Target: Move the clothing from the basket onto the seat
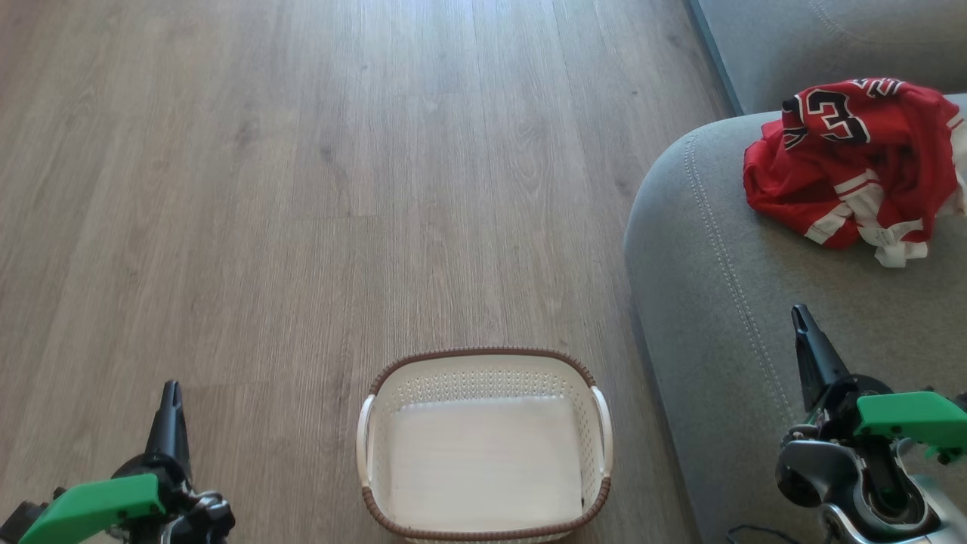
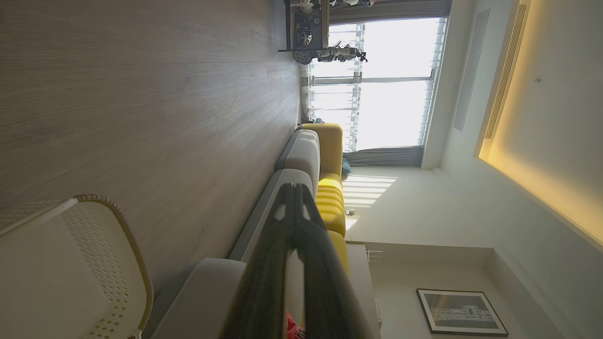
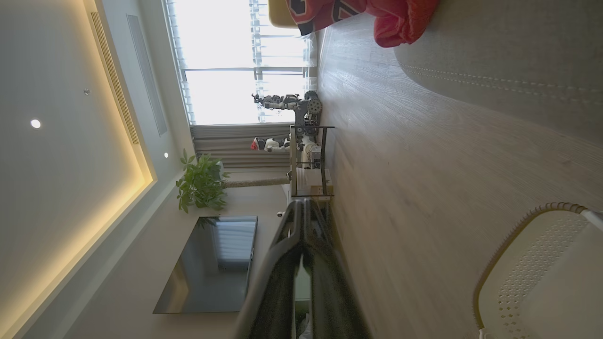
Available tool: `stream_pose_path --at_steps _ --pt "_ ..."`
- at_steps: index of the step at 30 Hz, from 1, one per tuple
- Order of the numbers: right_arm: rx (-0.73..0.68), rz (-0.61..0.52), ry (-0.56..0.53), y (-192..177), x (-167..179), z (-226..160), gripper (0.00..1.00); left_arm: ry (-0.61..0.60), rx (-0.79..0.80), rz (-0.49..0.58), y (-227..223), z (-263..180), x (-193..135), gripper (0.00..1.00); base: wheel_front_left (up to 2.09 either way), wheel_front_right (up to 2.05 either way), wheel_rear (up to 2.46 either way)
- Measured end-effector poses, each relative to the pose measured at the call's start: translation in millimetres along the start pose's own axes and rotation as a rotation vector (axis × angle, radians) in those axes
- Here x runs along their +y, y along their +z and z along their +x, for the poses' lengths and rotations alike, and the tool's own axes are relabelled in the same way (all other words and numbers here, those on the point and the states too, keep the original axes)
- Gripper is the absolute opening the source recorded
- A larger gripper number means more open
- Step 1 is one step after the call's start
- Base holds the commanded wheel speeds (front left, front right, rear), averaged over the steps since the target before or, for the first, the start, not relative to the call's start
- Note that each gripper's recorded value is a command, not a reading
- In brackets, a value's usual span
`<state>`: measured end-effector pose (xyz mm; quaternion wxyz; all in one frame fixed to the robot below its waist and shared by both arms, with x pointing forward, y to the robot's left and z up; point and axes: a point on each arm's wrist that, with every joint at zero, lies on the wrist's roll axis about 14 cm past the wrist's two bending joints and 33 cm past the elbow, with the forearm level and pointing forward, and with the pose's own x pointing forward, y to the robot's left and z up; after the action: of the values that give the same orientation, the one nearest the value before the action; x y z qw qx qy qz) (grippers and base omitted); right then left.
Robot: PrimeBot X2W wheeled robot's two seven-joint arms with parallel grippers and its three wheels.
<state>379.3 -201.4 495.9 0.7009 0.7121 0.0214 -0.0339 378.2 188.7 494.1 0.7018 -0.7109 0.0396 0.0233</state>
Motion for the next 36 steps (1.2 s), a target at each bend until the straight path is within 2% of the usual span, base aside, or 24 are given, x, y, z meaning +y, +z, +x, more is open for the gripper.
stream_pose_path --at_steps 36 --pt "0.0 0.0 0.0 -0.1 0.0 0.0 0.0 0.0 0.0 0.0 0.0 0.0 -0.1 0.0 0.0 0.0 0.0"
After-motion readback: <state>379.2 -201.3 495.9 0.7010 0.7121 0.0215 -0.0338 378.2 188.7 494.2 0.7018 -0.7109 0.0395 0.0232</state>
